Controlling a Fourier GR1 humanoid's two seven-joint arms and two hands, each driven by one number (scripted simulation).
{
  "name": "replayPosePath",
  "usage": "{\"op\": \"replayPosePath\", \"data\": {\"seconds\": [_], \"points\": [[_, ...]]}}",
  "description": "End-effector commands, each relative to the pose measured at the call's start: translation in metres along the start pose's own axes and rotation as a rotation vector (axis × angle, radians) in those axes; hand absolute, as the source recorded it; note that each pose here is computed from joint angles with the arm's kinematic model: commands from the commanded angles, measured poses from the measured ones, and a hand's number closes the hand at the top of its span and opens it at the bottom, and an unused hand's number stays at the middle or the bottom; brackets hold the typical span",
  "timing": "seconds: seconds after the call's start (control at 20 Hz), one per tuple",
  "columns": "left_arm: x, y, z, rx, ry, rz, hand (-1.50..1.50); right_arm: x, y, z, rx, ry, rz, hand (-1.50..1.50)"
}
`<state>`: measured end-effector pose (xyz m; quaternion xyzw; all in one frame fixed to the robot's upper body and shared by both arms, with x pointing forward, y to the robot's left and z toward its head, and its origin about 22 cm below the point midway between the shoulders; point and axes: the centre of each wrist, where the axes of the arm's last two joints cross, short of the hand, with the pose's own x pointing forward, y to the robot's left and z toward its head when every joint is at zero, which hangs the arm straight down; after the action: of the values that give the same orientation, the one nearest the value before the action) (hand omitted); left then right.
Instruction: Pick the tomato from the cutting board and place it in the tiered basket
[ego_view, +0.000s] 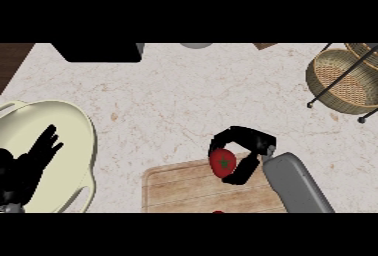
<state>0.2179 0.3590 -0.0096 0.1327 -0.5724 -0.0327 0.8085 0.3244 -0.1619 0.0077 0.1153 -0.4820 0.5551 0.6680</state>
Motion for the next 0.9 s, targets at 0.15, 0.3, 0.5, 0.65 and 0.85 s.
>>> {"op": "replayPosePath", "data": {"seconds": [0.15,0.3,0.5,0.65,0.85], "points": [[-0.014,-0.008,0.014,-0.004,0.016,-0.024,0.0,-0.009,-0.003,0.012,-0.095,-0.044,-0.069,1.5],[-0.005,0.0,0.002,0.018,0.016,0.008,0.0,0.016,-0.012,0.015,-0.155,-0.04,-0.085,1.5],[0.0,0.009,0.003,0.0,0.034,0.004,0.0,0.044,-0.025,0.021,-0.439,0.153,0.011,1.5],[-0.011,0.001,0.005,0.015,0.056,0.007,0.0,0.073,-0.033,0.02,-0.713,0.358,0.141,1.5],[-0.012,0.001,0.009,0.006,0.054,-0.007,0.0,0.126,-0.032,0.017,-1.001,0.502,0.253,1.5]]}}
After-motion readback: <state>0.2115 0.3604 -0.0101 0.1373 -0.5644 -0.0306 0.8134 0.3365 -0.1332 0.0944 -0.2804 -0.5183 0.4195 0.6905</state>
